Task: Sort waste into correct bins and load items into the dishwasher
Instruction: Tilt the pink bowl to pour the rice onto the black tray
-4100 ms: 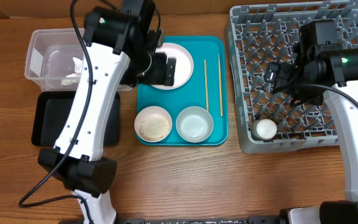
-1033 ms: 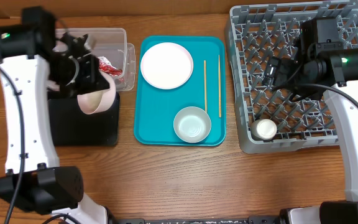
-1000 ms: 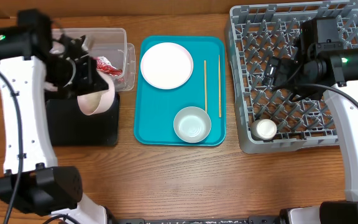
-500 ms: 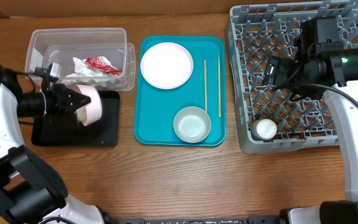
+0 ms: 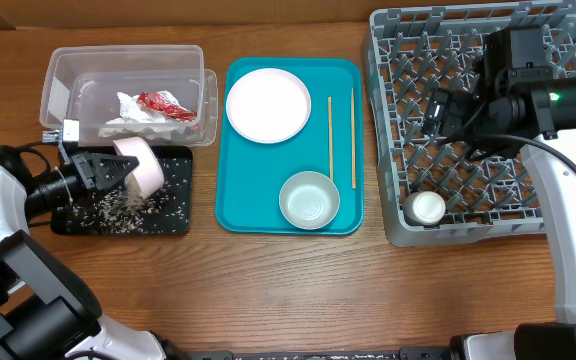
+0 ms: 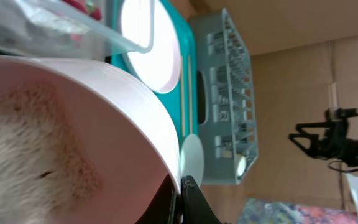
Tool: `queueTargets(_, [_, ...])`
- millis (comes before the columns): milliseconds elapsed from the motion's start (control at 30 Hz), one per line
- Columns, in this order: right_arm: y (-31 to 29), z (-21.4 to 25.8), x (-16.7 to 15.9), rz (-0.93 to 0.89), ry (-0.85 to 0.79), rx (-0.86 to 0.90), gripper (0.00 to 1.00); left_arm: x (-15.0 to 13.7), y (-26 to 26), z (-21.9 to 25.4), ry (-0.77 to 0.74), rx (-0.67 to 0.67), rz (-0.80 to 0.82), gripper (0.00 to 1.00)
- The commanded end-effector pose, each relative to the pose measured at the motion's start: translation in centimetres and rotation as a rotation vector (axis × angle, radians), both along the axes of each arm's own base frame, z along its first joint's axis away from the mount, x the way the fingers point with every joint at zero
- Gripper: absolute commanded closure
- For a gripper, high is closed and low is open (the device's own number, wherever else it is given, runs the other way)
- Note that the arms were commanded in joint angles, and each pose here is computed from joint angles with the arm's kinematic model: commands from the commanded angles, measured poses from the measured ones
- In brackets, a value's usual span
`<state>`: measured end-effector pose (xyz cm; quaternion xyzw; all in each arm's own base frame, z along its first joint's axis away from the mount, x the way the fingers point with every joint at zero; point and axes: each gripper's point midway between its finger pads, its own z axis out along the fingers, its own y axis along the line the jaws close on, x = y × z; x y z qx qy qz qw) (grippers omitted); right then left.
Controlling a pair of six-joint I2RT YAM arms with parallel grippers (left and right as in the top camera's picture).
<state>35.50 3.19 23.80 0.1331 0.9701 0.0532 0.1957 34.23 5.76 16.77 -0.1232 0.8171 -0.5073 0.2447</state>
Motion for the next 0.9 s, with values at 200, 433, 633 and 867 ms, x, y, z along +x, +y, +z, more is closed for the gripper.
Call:
queueTargets(200, [0.0,1.0,0.3,0.004,-0.032,-0.004,0.01,0.5,-0.3,3.2,-0.070,-0.219,0.052,0.96])
queueTargets(433, [0.0,1.0,0.3,0.004,-0.033,-0.005,0.01,0.2,1.1,3.9,-0.081,-0.261,0.104,0.96])
queueTargets(633, [0.0,1.0,0.3,0.004,-0.033,-0.004,0.01,0.0,2.3,3.6,-0.097,-0.227,0.127,0.96])
queueTargets(867, [0.0,1.0,0.3,0.004,-0.032,-0.004,0.01,-0.2,3.5,4.2,-0.117,-0.261,0.170,0.96])
